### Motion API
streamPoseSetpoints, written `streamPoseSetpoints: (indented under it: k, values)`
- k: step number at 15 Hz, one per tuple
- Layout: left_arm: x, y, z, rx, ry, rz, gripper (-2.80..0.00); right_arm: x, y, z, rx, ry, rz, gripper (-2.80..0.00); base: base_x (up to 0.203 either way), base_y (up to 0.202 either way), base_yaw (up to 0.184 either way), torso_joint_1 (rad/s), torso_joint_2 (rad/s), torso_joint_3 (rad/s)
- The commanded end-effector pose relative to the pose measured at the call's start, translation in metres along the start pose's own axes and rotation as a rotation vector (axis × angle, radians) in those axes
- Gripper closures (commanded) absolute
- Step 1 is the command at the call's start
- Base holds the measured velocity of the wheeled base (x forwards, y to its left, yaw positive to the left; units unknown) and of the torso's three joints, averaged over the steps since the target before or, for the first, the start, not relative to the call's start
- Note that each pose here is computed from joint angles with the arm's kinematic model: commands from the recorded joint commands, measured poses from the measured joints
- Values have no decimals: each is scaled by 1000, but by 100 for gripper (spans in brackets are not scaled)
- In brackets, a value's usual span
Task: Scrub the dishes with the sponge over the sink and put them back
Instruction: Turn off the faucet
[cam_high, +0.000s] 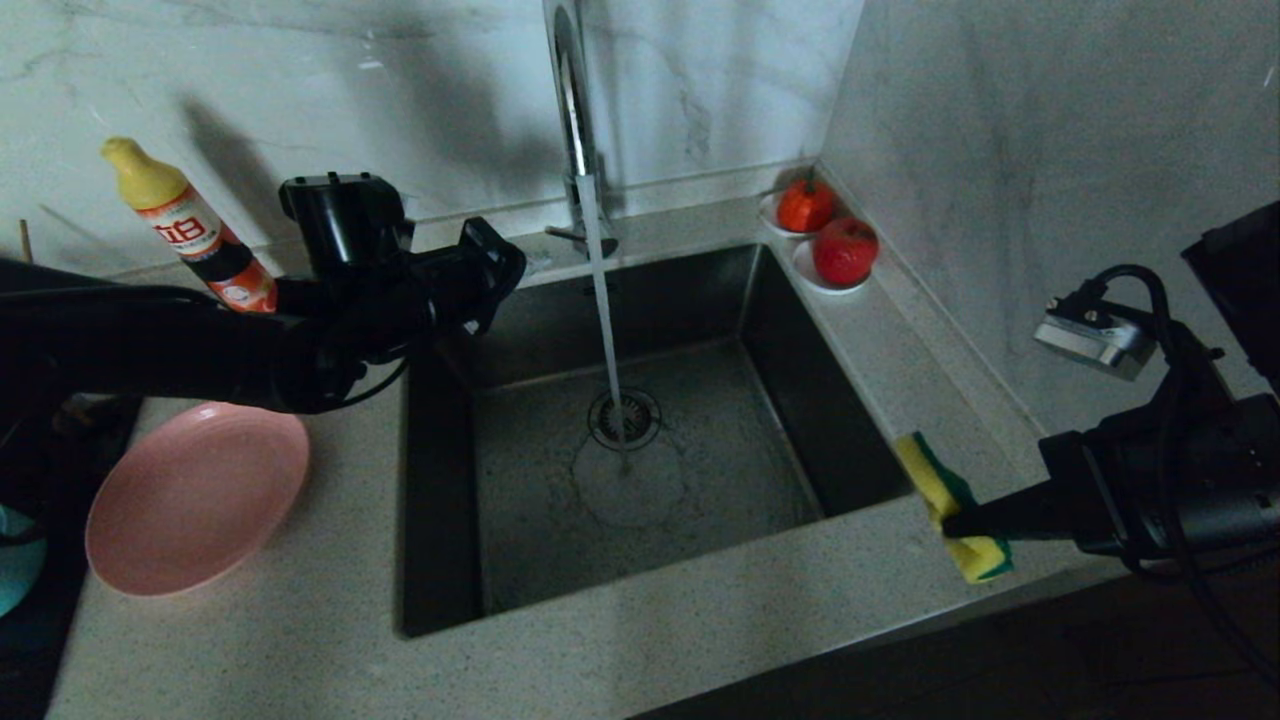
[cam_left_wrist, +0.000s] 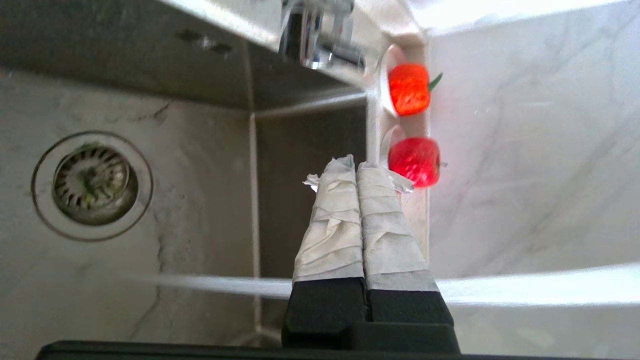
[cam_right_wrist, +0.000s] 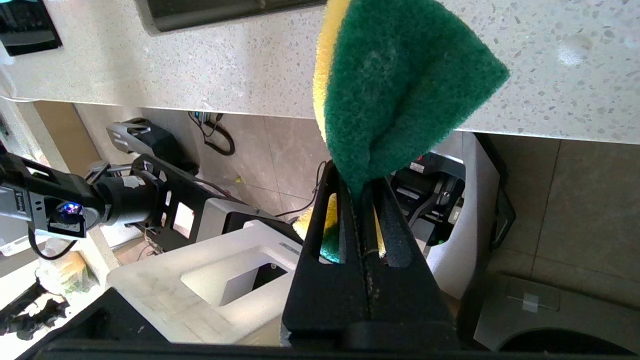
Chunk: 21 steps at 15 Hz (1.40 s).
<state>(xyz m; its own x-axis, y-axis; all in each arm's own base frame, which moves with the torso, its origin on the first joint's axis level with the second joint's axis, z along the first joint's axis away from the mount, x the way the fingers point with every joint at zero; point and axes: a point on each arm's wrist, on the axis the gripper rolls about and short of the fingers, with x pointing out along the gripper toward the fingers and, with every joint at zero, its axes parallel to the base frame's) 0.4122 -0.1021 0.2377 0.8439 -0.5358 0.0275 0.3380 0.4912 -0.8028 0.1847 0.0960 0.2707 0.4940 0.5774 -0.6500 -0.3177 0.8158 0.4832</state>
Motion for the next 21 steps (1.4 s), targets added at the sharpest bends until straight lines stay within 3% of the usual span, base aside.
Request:
streamPoseSetpoints:
  k: [1, 18, 21]
  values:
    - [4, 2, 3, -6, -11, -8, 0, 0, -3, 0, 10, -1, -6, 0, 0, 0, 0, 0, 0, 0]
    - [28, 7, 18, 0, -58, -49, 0, 4, -13, 4, 17, -3, -35, 0, 0, 0, 0, 0, 0, 0]
    - [32, 9, 21, -20, -67, -58, 0, 6, -15, 2, 13, -5, -30, 0, 0, 0, 0, 0, 0, 0]
